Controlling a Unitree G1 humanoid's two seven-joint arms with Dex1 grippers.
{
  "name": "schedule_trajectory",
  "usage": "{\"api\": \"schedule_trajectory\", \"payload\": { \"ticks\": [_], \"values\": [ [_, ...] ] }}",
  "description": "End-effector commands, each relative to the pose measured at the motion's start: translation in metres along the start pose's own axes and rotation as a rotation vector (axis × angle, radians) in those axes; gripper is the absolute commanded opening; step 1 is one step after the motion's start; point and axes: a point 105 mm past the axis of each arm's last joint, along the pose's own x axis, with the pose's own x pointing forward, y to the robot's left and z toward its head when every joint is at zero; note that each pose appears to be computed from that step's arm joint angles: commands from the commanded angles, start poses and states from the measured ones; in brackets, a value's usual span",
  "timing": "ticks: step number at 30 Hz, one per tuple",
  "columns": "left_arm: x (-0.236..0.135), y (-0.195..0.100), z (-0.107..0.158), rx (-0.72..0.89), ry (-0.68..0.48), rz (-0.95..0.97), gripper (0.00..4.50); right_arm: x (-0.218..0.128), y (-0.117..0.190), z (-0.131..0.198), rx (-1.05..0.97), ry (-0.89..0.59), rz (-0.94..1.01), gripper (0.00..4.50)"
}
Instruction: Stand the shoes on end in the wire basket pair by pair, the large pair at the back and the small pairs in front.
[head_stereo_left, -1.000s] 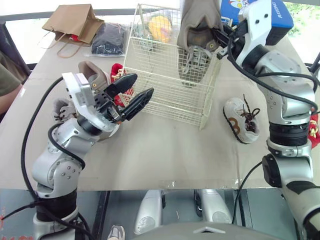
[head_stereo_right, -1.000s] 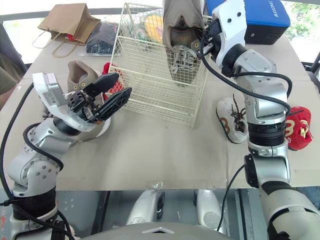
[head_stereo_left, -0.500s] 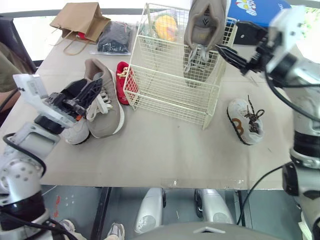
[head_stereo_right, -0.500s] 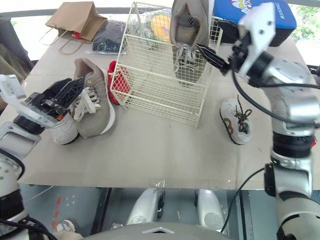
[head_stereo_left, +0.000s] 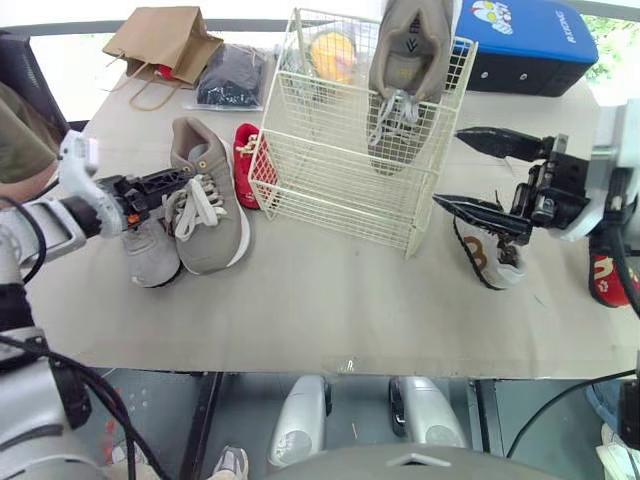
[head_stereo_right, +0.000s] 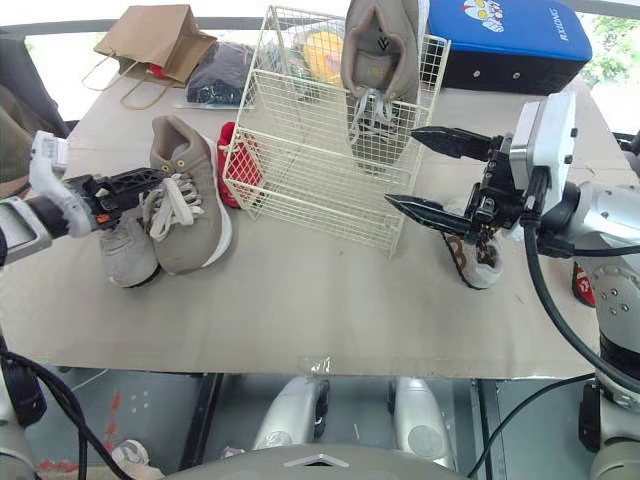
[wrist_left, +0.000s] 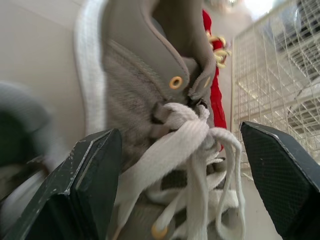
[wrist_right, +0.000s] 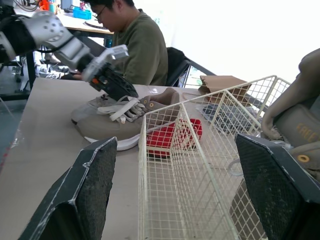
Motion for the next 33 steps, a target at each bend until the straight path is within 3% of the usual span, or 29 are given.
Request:
{"api": "schedule_trajectory", "payload": {
  "ticks": [1,4,8,12,16,19,23,28,33],
  "values": [
    [0.002,0.018,0.001,0.031,0.052,0.087,4.10,-0.004,0.014,0.014,-0.045,0.002,0.039,3.60],
    [0.010,0.033,-0.005,0.052,0.115,0.157,4.10,-0.006,0.018,0.012,-0.050,0.037,0.037,3.60],
    [0.030,0.025,-0.031,0.063,0.262,0.057,4.10,-0.006,0.019,0.009,-0.032,0.045,0.027,3.60],
    [0.045,0.010,-0.050,0.036,0.361,-0.045,2.97,-0.004,0.020,0.003,-0.018,0.069,0.028,3.64],
    [0.042,0.007,-0.045,0.007,0.346,-0.078,1.27,-0.003,0.023,0.004,-0.006,0.066,0.035,3.64],
    [0.029,0.011,-0.028,-0.088,0.227,-0.095,0.54,-0.001,0.023,0.000,0.002,0.069,0.033,3.64],
    [0.002,-0.005,0.012,-0.201,0.029,-0.192,0.50,0.000,0.023,0.000,0.018,0.052,0.039,3.64],
    [-0.036,-0.030,0.066,-0.124,-0.185,-0.134,0.46,-0.002,0.017,0.003,0.029,0.029,0.022,3.64],
    [-0.056,-0.099,0.147,0.031,-0.550,-0.198,0.46,-0.005,0.001,0.006,-0.001,-0.004,-0.082,3.64]
  ]
}}
